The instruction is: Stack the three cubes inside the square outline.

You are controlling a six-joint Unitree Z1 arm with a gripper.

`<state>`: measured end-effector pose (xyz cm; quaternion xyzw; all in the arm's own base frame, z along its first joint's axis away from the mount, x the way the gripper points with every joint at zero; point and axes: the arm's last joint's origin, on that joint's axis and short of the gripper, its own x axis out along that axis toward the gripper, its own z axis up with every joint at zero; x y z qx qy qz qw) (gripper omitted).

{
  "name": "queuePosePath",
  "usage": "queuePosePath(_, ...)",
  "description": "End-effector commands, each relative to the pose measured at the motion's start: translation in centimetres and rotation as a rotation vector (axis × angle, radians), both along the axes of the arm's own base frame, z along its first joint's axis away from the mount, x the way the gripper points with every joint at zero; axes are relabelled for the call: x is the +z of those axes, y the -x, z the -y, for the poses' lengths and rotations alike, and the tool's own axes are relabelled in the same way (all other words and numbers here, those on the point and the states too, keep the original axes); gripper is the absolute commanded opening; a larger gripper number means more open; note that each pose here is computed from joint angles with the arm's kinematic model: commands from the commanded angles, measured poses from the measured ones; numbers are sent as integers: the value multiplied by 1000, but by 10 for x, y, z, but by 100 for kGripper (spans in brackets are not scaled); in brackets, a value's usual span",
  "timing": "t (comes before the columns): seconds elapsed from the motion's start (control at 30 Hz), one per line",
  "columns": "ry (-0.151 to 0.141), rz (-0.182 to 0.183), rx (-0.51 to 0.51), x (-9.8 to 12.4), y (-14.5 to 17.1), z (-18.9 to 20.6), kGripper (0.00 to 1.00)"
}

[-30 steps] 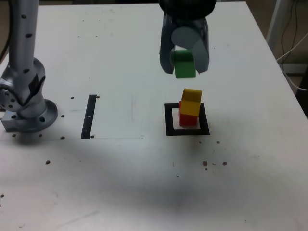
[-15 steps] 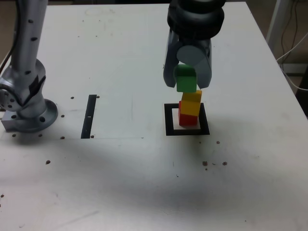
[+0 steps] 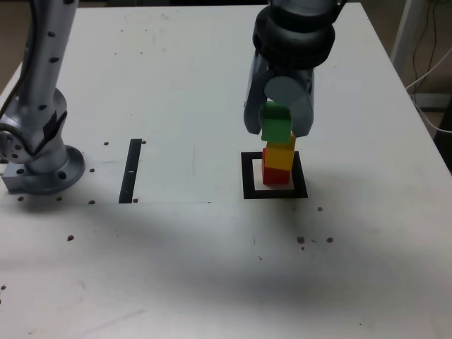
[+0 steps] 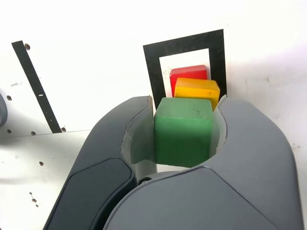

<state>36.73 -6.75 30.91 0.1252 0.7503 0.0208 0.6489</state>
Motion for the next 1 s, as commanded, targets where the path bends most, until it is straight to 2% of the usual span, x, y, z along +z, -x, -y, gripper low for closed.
queuePosePath(0.0, -1, -11, -1, -3, -2, -1, 39)
queuePosePath(0.13, 4, -23, -4, -8, -6, -3, 43)
queuePosePath(0.27, 17, -34, -9, -12, -9, -4, 53)
queuePosePath(0.33, 21, -34, -12, -12, -10, -4, 62)
queuePosePath(0.5, 22, -28, -16, -10, -9, -5, 93)
queuePosePath(0.53, 21, -28, -16, -9, -9, -5, 97)
queuePosePath(0.77, 21, -21, -16, -4, -5, -6, 99)
queuePosePath(0.97, 34, 24, -16, 19, 12, -9, 99)
